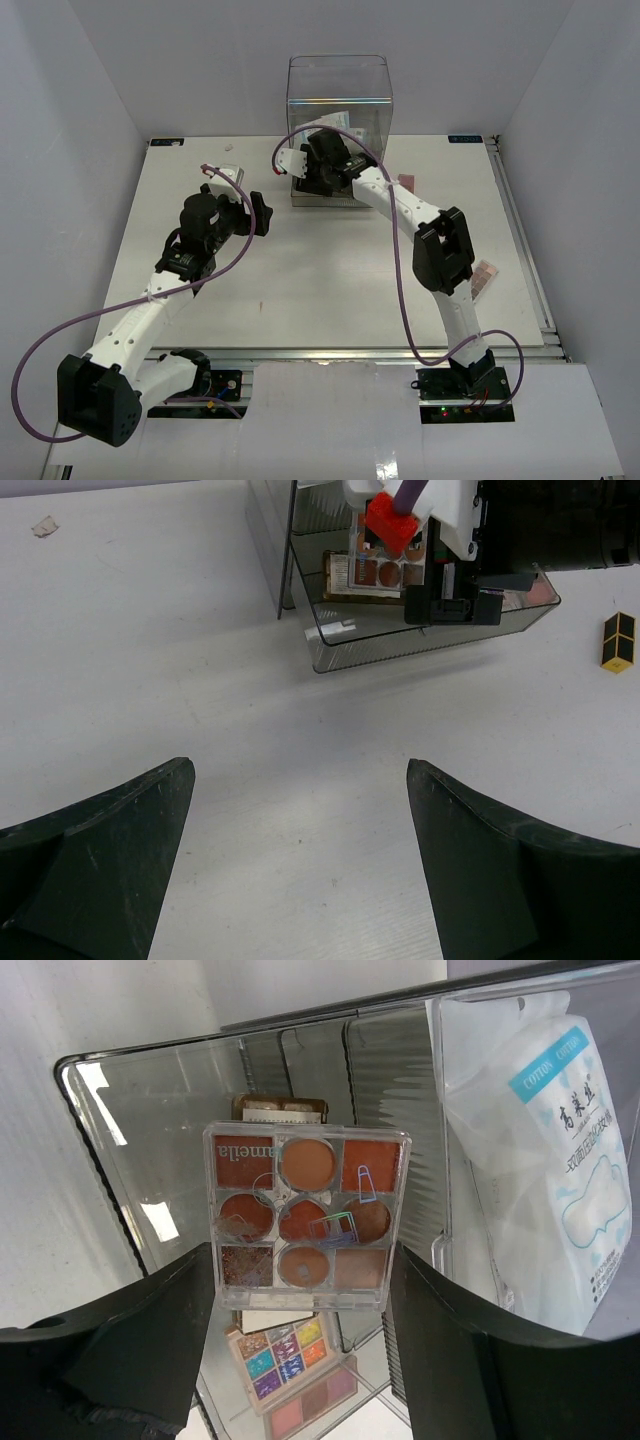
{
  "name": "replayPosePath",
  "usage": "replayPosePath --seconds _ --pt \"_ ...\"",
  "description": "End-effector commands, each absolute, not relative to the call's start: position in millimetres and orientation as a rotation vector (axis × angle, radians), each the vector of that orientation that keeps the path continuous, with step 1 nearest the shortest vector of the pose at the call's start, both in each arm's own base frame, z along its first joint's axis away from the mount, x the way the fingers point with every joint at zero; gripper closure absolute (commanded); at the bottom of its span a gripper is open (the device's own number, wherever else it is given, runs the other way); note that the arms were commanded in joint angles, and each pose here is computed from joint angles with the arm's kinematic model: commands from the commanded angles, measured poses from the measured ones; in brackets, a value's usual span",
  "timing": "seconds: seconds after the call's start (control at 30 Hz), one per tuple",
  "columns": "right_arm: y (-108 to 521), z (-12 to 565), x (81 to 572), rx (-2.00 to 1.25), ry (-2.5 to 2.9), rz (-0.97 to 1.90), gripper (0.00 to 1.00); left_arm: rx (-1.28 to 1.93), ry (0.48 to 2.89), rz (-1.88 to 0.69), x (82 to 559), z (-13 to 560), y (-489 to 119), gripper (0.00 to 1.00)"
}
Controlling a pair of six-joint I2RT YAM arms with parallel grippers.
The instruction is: Organize the makeup
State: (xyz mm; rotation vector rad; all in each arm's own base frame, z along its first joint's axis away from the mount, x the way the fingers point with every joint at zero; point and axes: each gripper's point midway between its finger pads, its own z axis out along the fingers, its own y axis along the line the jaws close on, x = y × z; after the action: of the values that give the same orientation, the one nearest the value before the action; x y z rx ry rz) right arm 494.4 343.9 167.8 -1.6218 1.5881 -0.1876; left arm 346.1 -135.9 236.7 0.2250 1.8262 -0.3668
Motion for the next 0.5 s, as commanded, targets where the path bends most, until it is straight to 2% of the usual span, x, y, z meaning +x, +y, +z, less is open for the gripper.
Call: replayPosePath --seconds 0.0,0.23,0.37,0.47 --pt "350 194 509 -1.546 1.518 -0.244 0.39 0.232 1.793 -0.364 343 248 -135 0.02" --pt "352 186 504 -1.553 1.522 -0.228 0.26 0.231 1.788 -0.362 343 250 -134 0.02" --pt "353 185 500 -1.549 1.53 -0.231 0.13 0.232 1.789 -0.368 342 250 -135 0.02" --pt "351 186 494 -1.541 1.541 -0.226 0.1 0.235 1.788 -0.368 342 250 -135 0.02"
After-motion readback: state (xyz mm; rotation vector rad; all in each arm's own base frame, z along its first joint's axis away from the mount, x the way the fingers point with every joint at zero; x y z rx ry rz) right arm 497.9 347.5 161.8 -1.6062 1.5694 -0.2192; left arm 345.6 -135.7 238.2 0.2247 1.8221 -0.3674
